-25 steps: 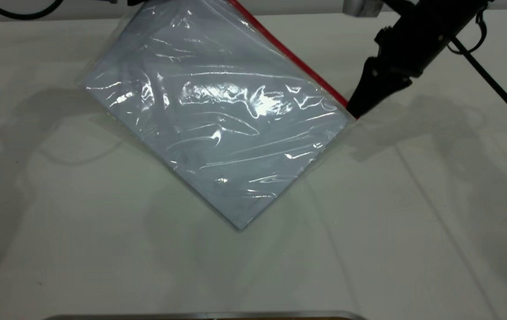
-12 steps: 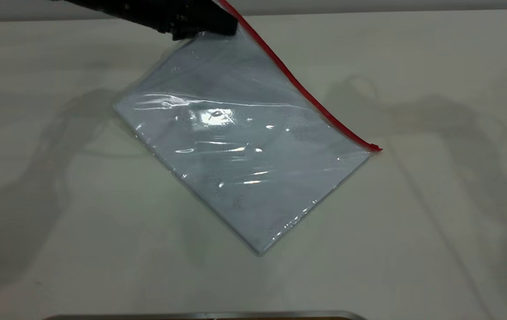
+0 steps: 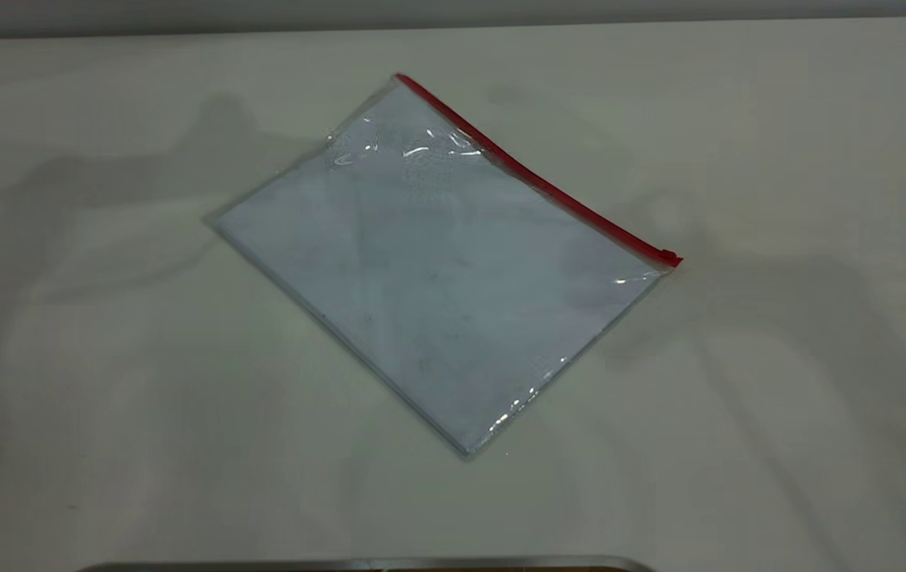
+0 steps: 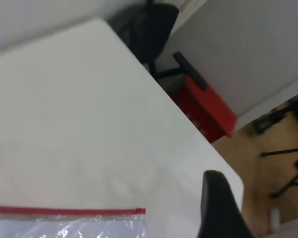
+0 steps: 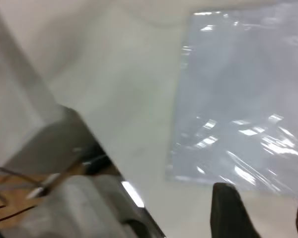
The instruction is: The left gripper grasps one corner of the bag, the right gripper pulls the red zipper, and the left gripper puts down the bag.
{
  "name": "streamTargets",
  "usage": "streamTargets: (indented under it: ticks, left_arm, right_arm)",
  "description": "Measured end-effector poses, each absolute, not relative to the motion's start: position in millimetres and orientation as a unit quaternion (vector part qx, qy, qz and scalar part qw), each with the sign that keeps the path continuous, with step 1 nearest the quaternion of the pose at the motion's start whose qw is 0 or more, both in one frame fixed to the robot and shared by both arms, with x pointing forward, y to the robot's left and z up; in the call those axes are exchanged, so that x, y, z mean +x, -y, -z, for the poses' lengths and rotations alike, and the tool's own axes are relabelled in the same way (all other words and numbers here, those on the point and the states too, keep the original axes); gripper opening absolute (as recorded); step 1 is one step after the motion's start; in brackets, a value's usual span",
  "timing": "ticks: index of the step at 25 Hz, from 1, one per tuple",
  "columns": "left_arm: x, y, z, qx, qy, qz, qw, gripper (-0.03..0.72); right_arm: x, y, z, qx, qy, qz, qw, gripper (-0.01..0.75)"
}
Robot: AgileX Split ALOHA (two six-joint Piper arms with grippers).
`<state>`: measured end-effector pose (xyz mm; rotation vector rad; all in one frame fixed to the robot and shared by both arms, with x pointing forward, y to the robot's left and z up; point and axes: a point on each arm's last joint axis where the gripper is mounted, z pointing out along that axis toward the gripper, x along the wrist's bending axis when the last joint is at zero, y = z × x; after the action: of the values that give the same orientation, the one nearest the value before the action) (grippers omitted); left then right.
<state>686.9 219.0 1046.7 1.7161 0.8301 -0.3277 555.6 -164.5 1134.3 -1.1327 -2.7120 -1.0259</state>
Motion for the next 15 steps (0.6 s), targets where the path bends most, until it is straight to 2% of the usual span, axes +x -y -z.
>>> streamTargets:
  ticks: [5, 7, 11, 15]
  left_arm:
    - [635, -226, -1140, 0.782, -0.323, 0.045, 0.531, 0.478]
    - [609, -231, -1171, 0.801, -0.325, 0.001, 0.503, 0.478]
    - [564, -242, -1213, 0.812, -0.368, -0.070, 0.446, 0.478]
    - [526, -254, -1231, 0.798, -0.437, -0.113, 0.399, 0.478]
  right_arm:
    - [482, 195, -1191, -0.415, 0.846, 0.325, -0.079, 0.367]
    - [451, 210, -1198, -0.436, 0.834, 0.320, -0.109, 0.367]
    - [389, 238, -1196, -0.482, 0.802, 0.315, -0.159, 0.367]
    - [334, 264, -1176, -0.532, 0.761, 0.311, -0.204, 0.367]
